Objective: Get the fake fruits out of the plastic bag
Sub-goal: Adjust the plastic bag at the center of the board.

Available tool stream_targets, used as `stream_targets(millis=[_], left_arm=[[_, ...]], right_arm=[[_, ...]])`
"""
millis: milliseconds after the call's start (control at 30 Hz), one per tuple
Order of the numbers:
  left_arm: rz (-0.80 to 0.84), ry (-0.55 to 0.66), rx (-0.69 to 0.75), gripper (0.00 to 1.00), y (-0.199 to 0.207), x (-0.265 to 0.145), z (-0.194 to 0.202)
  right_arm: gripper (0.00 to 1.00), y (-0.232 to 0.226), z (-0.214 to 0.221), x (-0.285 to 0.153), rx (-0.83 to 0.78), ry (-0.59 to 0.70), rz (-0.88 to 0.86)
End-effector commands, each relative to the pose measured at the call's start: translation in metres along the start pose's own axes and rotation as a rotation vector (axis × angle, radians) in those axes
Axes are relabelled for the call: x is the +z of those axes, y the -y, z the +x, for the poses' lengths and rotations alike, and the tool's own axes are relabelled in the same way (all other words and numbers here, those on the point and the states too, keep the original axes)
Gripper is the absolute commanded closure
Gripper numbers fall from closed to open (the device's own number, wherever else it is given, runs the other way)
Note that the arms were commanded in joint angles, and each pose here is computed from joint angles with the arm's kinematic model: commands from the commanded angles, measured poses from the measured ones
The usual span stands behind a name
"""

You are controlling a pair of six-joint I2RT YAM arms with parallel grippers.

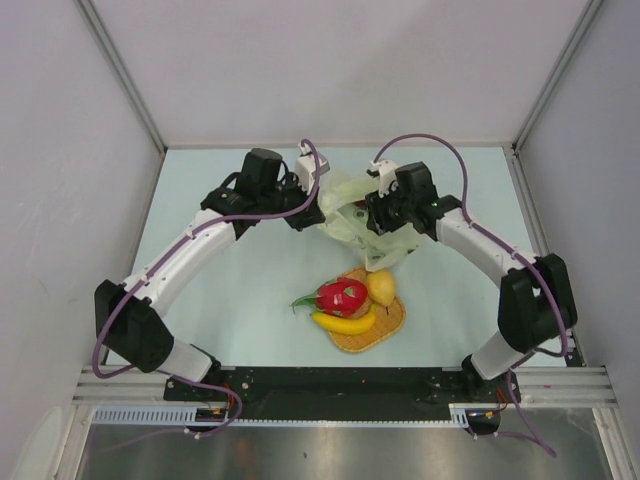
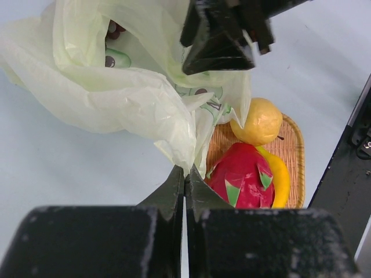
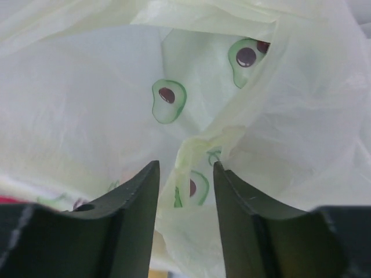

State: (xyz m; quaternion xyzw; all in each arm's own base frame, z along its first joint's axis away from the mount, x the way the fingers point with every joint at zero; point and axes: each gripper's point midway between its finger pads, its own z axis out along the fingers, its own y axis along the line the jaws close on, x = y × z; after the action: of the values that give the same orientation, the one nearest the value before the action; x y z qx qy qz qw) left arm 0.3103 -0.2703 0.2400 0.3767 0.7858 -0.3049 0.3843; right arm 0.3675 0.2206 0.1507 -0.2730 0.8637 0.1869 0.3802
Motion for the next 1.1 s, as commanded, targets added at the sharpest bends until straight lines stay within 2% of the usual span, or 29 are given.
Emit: stream_targets(millis=[0,67,200,300,333,500,667,733,800,833,967,1067], left_arm=[[0.006,0.068,0.052,1.00,0.004,-0.011,-0.025],[0.001,0.070,0.059,1.00,0.003,-0.013,-0.026],[0.002,0.071,0.060,1.00,0.004,-0.014,-0.025],[-0.001,0.083,0.067,1.00,0.006,-0.019,-0.030],[-0.003,0.086,0.071,1.00,0.006,-0.020,-0.031],[-0.042,0.107,0.130,1.00,0.002,-0.029,-0.043],[-0.017,0.077,0.171,1.00,0.005,-0.030,-0.038],[-0.003,0.051,0.182,1.00,0.007,-0.031,-0.029],[0.013,0.008,0.181,1.00,0.010,-0.031,-0.011],[0.018,0.007,0.189,1.00,0.013,-0.035,-0.008],[0.047,-0.056,0.197,1.00,0.023,-0.045,0.026],[0.048,-0.127,0.173,1.00,0.026,-0.049,0.064]], right_arm=[[0.58,-0.010,-0.056,0.012,0.053,0.145,-0.042],[0.59,-0.012,-0.064,0.016,0.085,0.156,-0.055],[0.58,-0.004,-0.052,0.045,0.171,0.107,-0.041],[0.58,0.027,-0.039,0.059,0.236,0.085,0.113],[0.59,0.055,-0.029,0.061,0.266,0.073,0.256],[0.61,0.152,-0.028,0.026,0.407,0.149,0.543],[0.64,0.198,-0.047,-0.025,0.397,0.243,0.670],[0.63,0.192,-0.049,-0.031,0.378,0.248,0.639],[0.57,0.173,-0.055,-0.038,0.368,0.263,0.565],[0.55,0.154,-0.057,-0.032,0.356,0.261,0.468],[0.47,0.073,-0.051,-0.027,0.215,0.228,0.283],[0.45,0.032,-0.051,-0.036,0.135,0.251,0.215]])
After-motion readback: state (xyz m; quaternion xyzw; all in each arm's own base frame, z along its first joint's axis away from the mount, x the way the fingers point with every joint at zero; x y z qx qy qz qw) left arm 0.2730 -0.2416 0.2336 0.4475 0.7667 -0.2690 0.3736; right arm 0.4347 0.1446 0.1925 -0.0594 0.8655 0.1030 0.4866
